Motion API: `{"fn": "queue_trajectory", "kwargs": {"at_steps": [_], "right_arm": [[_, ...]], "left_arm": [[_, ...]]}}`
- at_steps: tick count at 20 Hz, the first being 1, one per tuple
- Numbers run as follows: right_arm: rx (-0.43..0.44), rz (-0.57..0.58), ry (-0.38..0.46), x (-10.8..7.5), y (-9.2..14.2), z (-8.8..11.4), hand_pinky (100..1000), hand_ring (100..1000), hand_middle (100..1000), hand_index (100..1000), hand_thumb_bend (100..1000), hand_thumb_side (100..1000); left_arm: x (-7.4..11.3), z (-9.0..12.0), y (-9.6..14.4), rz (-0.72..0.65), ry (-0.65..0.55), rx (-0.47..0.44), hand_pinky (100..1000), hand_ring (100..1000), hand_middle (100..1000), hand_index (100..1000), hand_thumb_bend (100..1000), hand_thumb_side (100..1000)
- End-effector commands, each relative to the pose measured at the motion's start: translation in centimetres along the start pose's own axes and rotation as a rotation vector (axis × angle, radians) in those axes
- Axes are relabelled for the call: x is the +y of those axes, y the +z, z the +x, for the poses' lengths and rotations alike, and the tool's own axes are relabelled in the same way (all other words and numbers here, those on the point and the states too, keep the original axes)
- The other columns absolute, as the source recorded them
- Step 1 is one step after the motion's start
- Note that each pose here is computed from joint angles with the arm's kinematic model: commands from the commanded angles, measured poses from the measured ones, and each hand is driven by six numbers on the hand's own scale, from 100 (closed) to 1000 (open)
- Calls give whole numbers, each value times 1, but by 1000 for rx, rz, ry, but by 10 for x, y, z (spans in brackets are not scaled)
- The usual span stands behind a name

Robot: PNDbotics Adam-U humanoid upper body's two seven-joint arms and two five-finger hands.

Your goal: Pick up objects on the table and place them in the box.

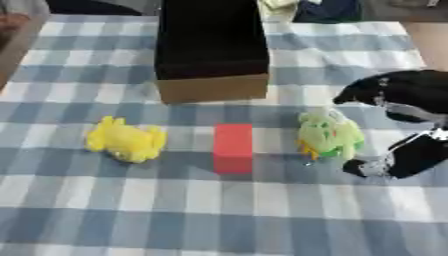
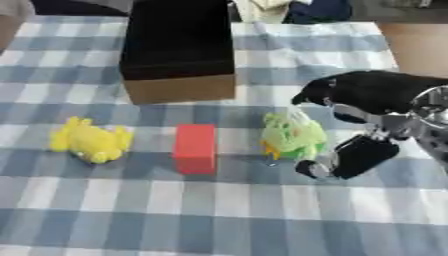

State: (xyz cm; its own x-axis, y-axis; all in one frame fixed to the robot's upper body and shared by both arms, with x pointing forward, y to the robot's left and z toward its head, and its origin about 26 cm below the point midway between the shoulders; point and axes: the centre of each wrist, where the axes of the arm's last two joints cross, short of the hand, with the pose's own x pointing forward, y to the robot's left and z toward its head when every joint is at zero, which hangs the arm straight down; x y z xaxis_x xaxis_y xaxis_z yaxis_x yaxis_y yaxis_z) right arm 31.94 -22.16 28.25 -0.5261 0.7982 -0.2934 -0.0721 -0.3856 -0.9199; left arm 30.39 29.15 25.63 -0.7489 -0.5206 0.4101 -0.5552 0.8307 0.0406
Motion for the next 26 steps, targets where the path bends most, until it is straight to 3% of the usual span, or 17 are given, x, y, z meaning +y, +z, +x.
{"fn": "queue_trajectory", "kwargs": {"at_steps": [1,8,16,22,26], "right_arm": [[34,-17,24,-1,-5,-6,954,957,908,963,466,619],[72,2,14,13,-27,-17,946,945,898,960,474,534],[97,24,-7,25,-43,-26,930,940,890,957,506,518],[91,32,-17,29,-53,-26,913,930,873,933,440,528],[73,21,-26,29,-56,-23,898,916,852,878,329,526]], "left_arm": [[2,5,-6,1,5,-28,580,746,673,837,119,1000],[2,6,-6,-1,9,-28,581,746,673,837,116,1000],[1,6,-6,-1,12,-27,581,746,673,836,115,1000],[1,6,-6,-1,16,-25,581,746,673,834,115,1000],[1,6,-6,-1,16,-24,582,746,673,832,115,1000]]}}
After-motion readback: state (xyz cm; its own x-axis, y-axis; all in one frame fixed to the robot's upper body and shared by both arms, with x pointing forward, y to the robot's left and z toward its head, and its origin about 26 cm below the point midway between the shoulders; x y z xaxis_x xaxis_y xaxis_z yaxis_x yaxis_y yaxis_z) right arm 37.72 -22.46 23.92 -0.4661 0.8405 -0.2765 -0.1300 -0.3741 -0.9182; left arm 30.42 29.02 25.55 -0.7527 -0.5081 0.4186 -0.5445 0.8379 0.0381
